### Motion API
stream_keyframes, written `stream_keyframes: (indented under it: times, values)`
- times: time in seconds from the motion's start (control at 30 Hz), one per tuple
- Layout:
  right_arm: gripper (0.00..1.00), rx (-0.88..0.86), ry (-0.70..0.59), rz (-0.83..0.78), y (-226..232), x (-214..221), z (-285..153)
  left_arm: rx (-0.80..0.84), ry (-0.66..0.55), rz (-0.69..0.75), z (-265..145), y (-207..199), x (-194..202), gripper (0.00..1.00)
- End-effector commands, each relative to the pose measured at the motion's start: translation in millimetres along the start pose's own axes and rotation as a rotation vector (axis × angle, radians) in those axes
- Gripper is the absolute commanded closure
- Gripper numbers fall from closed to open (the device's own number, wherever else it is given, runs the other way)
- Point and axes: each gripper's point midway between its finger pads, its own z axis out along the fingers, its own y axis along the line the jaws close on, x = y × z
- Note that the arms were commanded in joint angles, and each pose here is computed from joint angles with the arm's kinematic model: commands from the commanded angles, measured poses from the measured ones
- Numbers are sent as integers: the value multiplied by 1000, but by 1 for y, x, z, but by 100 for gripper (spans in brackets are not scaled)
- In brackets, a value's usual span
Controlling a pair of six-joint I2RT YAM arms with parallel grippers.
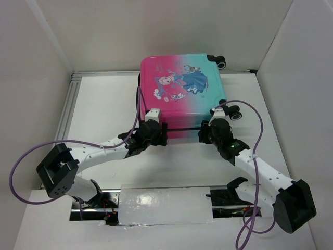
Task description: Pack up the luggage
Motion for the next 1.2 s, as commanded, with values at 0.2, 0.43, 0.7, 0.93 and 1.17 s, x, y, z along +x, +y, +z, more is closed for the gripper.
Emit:
stream_keyframes:
  times: [0.2, 0.43, 0.7, 0.93, 1.17]
  values:
    - [61, 22, -154, -6, 3, -33, 12, 57, -92, -44, 0, -17, -27, 14]
    - [66, 29, -119, -40, 4, -22, 31, 57, -86, -59, 5, -12, -29, 14]
    - [75, 63, -174, -61, 1, -34, 32, 65, -89, -62, 9, -10, -32, 14]
    - [100, 93, -225, -81, -3, -43, 32, 43, -88, -62, 16, -2, -33, 14]
    - [100, 106, -202, -130, -1, -41, 31, 48, -93, -75, 18, 1, -37, 16]
